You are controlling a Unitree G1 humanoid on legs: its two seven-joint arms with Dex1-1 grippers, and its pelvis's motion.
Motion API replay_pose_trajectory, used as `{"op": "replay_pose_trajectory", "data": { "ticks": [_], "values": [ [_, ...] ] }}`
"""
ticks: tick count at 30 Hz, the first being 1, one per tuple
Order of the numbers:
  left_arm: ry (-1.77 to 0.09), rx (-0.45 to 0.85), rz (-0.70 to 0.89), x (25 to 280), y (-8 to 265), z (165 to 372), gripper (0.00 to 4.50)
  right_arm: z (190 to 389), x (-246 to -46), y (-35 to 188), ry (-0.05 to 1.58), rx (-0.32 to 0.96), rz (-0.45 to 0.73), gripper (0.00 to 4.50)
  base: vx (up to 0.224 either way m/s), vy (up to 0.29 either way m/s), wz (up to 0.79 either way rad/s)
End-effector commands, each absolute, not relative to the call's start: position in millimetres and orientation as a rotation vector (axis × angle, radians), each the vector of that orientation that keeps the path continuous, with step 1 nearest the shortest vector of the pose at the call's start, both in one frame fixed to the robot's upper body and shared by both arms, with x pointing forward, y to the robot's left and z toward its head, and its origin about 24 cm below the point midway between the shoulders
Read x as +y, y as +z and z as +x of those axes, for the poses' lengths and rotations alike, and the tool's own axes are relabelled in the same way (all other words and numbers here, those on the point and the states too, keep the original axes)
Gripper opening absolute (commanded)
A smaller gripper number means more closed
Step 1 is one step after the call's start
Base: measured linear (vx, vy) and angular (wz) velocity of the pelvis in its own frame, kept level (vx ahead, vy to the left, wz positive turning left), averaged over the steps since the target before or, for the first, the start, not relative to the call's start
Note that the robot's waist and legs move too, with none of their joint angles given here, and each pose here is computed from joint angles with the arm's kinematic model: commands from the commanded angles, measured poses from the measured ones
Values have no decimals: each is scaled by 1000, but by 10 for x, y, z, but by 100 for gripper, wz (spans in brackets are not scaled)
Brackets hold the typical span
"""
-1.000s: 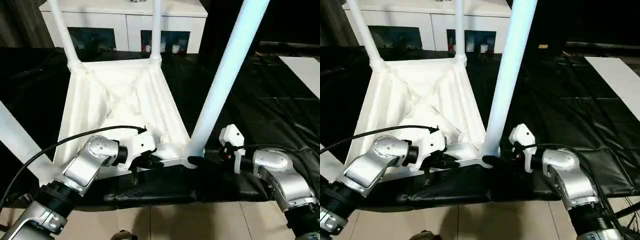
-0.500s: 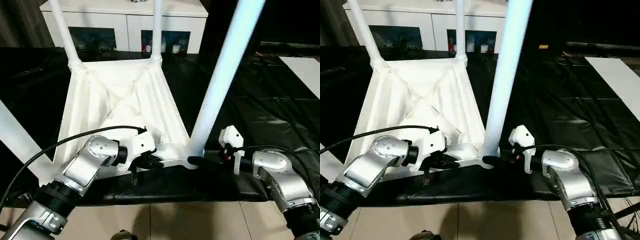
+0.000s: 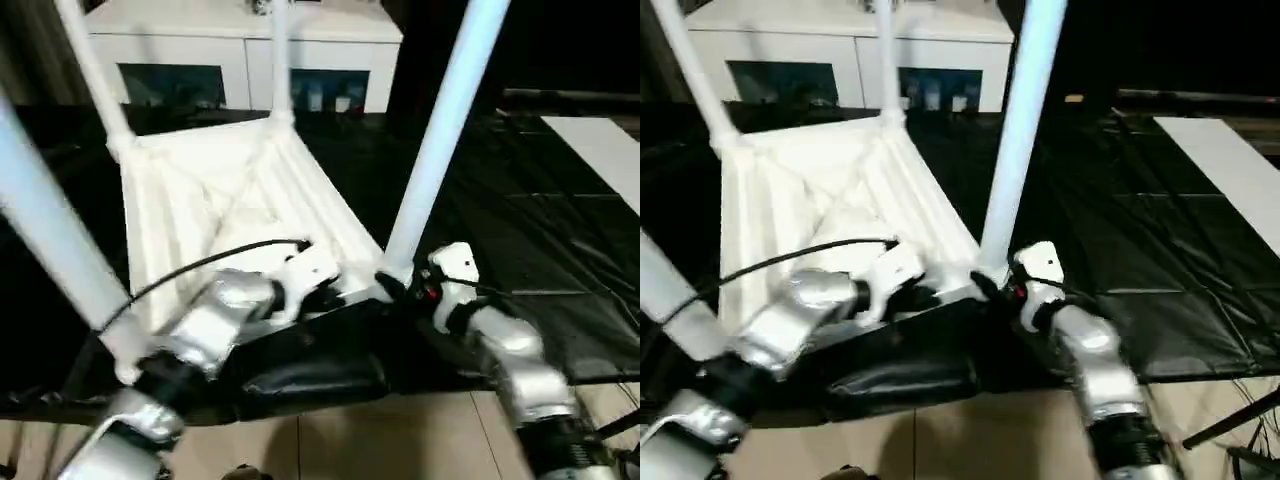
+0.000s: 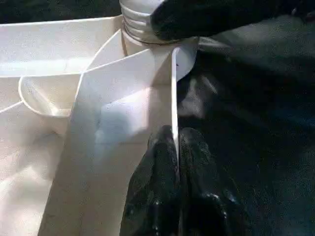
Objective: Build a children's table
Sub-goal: Rotate leg to tighten
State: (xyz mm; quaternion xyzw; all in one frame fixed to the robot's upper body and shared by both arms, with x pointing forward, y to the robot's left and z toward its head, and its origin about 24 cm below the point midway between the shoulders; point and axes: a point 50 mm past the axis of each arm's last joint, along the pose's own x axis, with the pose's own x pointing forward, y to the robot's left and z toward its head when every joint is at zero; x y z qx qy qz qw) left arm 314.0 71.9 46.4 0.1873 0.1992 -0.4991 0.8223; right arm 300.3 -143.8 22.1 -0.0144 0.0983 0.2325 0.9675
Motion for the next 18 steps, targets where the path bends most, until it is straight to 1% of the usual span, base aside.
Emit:
{"op": "replay_pose_trajectory", "data": {
  "ticks": [1,3,5,9,10,12,15,16,17,18],
  "values": [
    [-947,376,345,668,505,3222,0,2987,-1351,112,431,253,-39,263,0,0,0],
    [-977,335,350,541,546,3211,0,3006,-1202,116,404,243,-7,263,0,0,0],
    [-1007,322,365,502,550,3191,0,3001,-1117,114,404,234,-16,263,0,0,0],
    [-997,322,387,526,534,3194,0,2985,-1072,117,416,229,26,263,0,0,0],
    [-995,327,393,554,523,3193,0,2986,-1073,125,419,223,33,298,0,0,0],
    [-999,336,405,624,502,3186,0,2991,-1086,161,421,196,34,335,0,0,0],
    [-1000,335,406,636,503,3185,0,2992,-1092,187,417,180,40,343,0,0,0],
    [-1002,335,406,640,502,3181,0,2990,-1100,192,416,176,35,368,0,0,0],
    [-1002,335,407,642,501,3180,0,2988,-1106,196,416,174,32,379,0,0,0],
    [-1002,335,407,642,501,3180,0,2988,-1106,196,416,174,32,379,0,0,0]
  ]
}}
